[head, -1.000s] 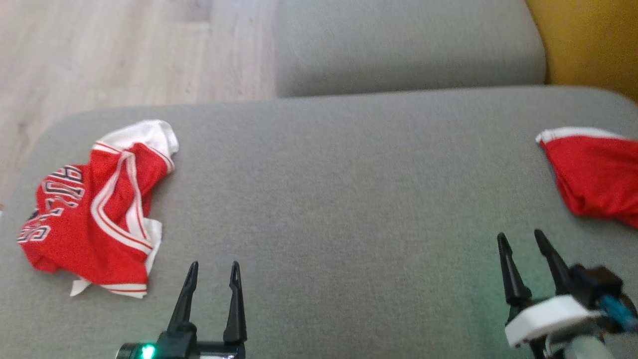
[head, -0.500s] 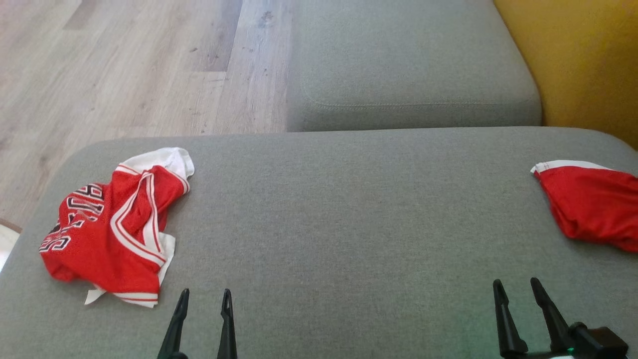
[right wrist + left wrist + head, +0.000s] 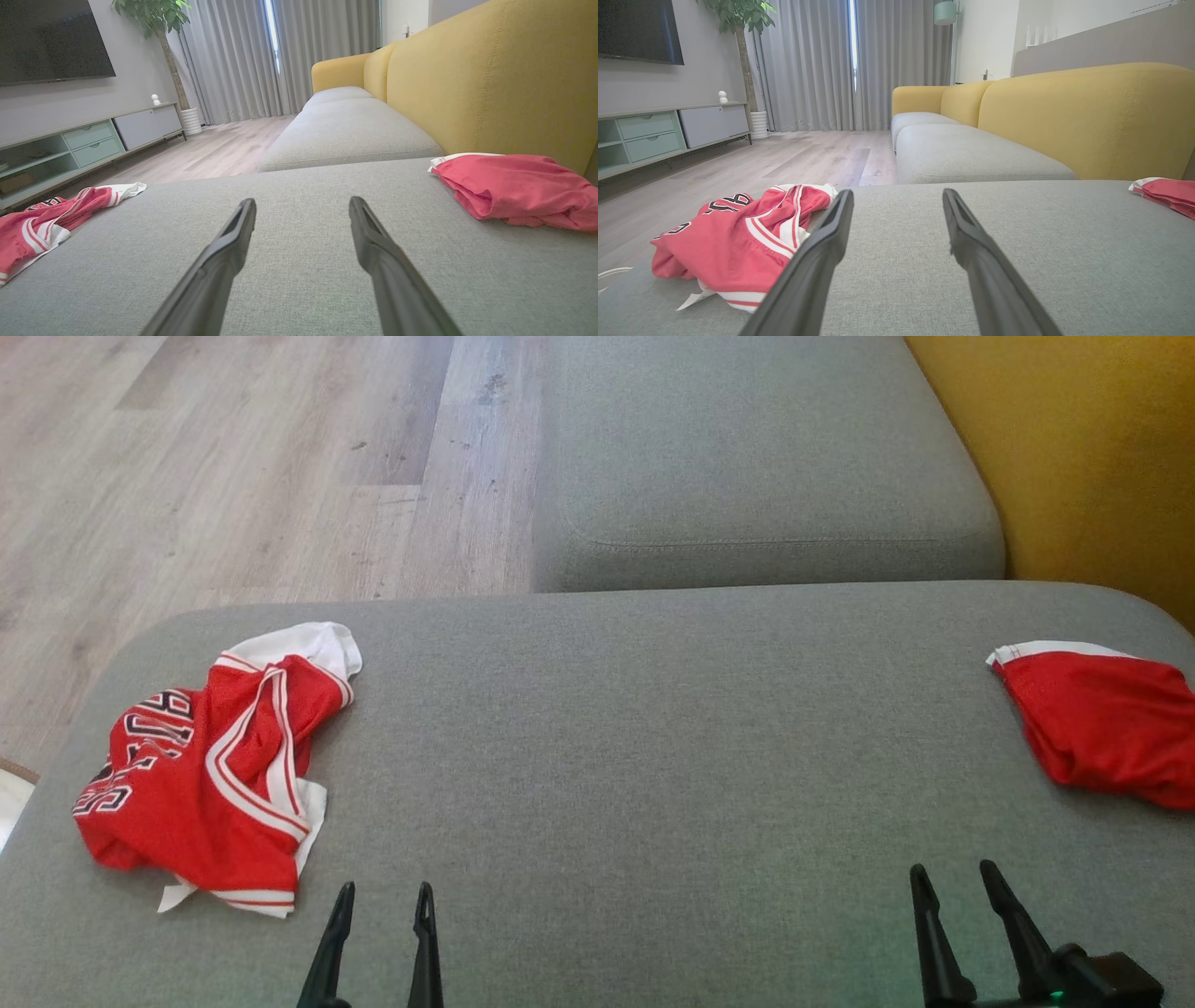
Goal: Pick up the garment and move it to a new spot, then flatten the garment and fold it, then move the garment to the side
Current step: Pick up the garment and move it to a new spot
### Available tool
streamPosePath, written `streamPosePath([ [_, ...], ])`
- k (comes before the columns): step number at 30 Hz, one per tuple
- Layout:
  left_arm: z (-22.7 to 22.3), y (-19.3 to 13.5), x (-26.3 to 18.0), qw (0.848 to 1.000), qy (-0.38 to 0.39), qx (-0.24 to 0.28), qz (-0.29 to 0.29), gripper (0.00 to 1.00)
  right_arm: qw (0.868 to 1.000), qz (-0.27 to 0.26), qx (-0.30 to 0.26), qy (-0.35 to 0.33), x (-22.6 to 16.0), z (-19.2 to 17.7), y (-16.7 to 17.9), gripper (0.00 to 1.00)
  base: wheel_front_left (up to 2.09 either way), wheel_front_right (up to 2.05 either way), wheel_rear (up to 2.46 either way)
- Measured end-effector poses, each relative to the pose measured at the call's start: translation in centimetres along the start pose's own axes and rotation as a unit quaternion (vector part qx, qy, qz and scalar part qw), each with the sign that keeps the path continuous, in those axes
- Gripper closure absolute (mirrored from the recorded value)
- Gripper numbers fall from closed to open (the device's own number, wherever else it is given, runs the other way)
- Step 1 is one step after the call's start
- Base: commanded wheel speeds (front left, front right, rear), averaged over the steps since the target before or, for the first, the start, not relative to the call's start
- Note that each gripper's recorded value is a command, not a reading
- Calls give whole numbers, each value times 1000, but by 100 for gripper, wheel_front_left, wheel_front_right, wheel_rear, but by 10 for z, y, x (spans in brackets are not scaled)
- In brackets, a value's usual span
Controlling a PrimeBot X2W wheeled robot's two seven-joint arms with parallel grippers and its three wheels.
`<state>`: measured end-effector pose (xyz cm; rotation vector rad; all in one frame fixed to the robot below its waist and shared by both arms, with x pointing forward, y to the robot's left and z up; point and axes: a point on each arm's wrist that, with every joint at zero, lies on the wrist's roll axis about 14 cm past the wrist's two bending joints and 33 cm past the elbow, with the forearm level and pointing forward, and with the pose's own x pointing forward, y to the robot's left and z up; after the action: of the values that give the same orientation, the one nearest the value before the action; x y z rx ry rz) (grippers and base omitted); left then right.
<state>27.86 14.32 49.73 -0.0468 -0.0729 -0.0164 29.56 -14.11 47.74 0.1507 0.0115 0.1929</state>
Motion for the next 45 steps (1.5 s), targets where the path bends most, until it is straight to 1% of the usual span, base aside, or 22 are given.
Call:
streamPosePath([
  [10, -1, 2, -1, 1000, 1, -2, -1, 0, 1000, -2, 0, 3, -1, -1, -2, 0, 0, 0, 0],
  [15, -3, 14, -7, 1000, 4, -4, 22, 0, 1000, 26, 0, 13, 7, -6, 14, 0, 0, 0, 0],
  [19, -4, 30, -17, 998, 6, -1, 55, 0, 998, 62, 1, 22, 18, -9, 34, 0, 0, 0, 0],
  [23, -5, 56, -30, 995, 6, 3, 103, 0, 995, 97, 3, 31, 31, -13, 55, 0, 0, 0, 0],
  [31, -7, 97, -61, 982, 12, 5, 191, 0, 985, 167, 2, 42, 55, -17, 97, 0, 0, 0, 0],
  [35, -6, 112, -67, 974, 16, 8, 224, 0, 982, 183, 7, 52, 64, -23, 107, 0, 0, 0, 0],
  [37, -2, 117, -64, 973, 15, 26, 229, 0, 980, 187, 7, 60, 67, -28, 109, 0, 0, 0, 0],
  [40, 7, 120, -51, 974, 9, 54, 220, 0, 979, 189, 0, 73, 70, -37, 105, 0, 0, 0, 0],
  [45, 51, 137, -4, 972, -47, 103, 208, 0, 975, 200, -26, 91, 80, -49, 89, 0, 0, 0, 0],
])
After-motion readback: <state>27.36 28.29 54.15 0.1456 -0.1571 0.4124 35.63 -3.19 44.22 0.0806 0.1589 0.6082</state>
